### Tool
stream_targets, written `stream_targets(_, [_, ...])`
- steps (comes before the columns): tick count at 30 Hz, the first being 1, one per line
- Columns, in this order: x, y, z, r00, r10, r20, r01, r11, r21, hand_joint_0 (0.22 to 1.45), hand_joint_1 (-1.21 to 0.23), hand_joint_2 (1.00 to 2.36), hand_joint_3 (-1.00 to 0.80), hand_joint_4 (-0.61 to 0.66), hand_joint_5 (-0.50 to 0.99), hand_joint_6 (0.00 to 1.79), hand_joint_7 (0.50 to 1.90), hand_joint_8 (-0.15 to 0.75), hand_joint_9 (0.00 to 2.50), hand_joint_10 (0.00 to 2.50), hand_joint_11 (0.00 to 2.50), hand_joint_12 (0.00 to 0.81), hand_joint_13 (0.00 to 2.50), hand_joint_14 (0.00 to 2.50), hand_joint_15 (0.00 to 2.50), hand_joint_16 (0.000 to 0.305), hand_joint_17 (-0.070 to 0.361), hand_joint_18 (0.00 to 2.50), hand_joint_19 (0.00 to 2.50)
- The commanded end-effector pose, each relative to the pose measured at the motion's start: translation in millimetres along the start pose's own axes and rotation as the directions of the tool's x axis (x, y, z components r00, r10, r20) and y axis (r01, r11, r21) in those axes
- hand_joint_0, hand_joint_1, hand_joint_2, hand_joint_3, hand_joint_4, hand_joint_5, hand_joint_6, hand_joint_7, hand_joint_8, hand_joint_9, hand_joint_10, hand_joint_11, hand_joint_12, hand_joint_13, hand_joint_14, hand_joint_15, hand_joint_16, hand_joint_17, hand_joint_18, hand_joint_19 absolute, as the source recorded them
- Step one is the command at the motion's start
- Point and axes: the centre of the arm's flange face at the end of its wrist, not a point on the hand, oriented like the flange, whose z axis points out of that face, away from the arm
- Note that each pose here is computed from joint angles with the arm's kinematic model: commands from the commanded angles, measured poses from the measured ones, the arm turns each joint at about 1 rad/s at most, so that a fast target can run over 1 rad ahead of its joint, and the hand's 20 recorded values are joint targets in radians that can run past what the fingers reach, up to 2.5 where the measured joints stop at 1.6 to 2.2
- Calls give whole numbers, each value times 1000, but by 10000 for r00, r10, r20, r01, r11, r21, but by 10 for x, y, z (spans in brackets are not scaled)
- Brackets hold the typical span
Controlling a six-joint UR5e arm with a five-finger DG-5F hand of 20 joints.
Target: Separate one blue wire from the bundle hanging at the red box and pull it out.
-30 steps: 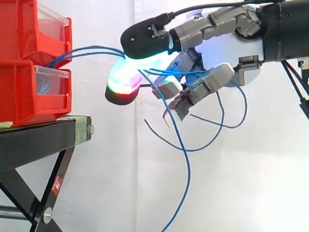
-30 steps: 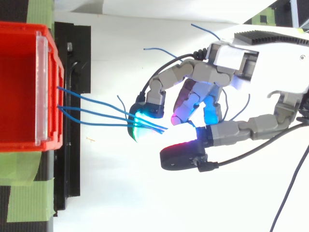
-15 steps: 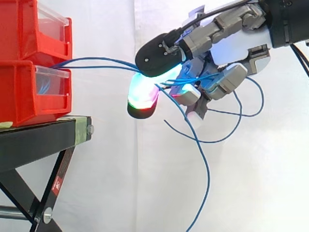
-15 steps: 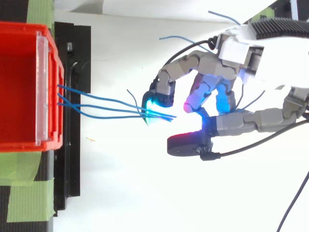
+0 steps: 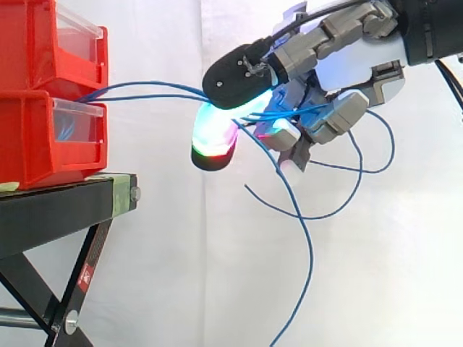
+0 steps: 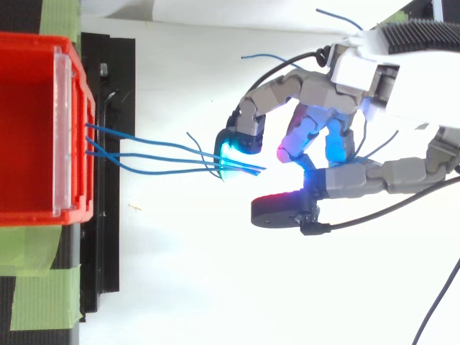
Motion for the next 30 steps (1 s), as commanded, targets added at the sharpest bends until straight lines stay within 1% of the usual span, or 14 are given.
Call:
stream_targets(1, [-6,29,25,9998,79,165,-75,9997,-229,601,-719,1014,-51,190,-188,919,1002,422,1153,127,1457,429,1596,282,1396,73,164,917,547])
stream_targets(2, [0,54,47,9997,98,235,-88,9992,-390,602,-720,1014,-55,190,-188,919,1002,424,1147,182,1462,429,1597,283,1397,73,164,917,553])
stream_targets(4, [3,75,60,9995,106,302,-91,9986,-519,602,-719,1014,-54,191,-188,919,1001,427,1142,273,1465,428,1595,283,1397,73,163,918,554])
stream_targets(5, [4,79,68,9993,80,352,-60,9982,-589,602,-719,1014,-55,191,-188,919,1001,420,1142,279,1452,428,1593,286,1405,72,163,919,556])
stream_targets(6, [6,105,84,9990,48,447,-14,9972,-750,602,-719,1014,-56,191,-188,919,1001,419,1141,277,1458,435,1596,284,1394,73,163,919,556])
stream_targets(9, [9,150,110,9981,-4,623,68,9948,-1012,602,-719,1014,-64,204,-189,919,1001,416,1134,286,1454,420,1588,271,1415,72,163,914,549])
stream_targets(10, [-2,174,119,9974,11,723,73,9933,-1150,603,-719,1014,-72,209,-191,919,999,413,1124,283,1465,425,1585,268,1413,72,162,909,551])
stream_targets(12, [3,195,135,9969,36,785,64,9920,-1264,603,-721,1016,-89,214,-193,918,1002,404,1112,263,1485,418,1575,257,1430,71,159,895,565])
stream_targets(13, [-6,195,140,9966,58,820,49,9916,-1290,596,-717,1019,-107,213,-196,915,1014,381,1093,188,1519,395,1561,224,1450,68,153,860,568])
stream_targets(14, [-6,198,146,9963,90,858,27,9909,-1349,597,-717,1019,-116,214,-197,915,1014,387,1095,177,1519,400,1556,222,1459,68,152,853,572])
stream_targets(15, [-16,213,145,9960,116,889,9,9902,-1397,596,-718,1019,-129,212,-199,914,1022,373,1092,145,1546,382,1546,210,1469,66,149,833,576])
stream_targets(19, [-9,209,154,9957,136,912,-4,9897,-1432,595,-720,1020,-154,210,-202,912,1032,360,1089,70,1614,372,1527,170,1509,63,143,807,592])
stream_targets(25, [-11,206,153,9956,133,928,-2,9901,-1403,593,-725,1021,-155,203,-202,912,1027,360,1087,70,1616,374,1525,160,1518,63,141,799,600])
stream_targets(30, [-7,203,149,9960,171,873,-48,9903,-1390,594,-726,1022,-152,202,-202,912,1028,366,1086,75,1619,372,1525,154,1512,63,142,799,593])
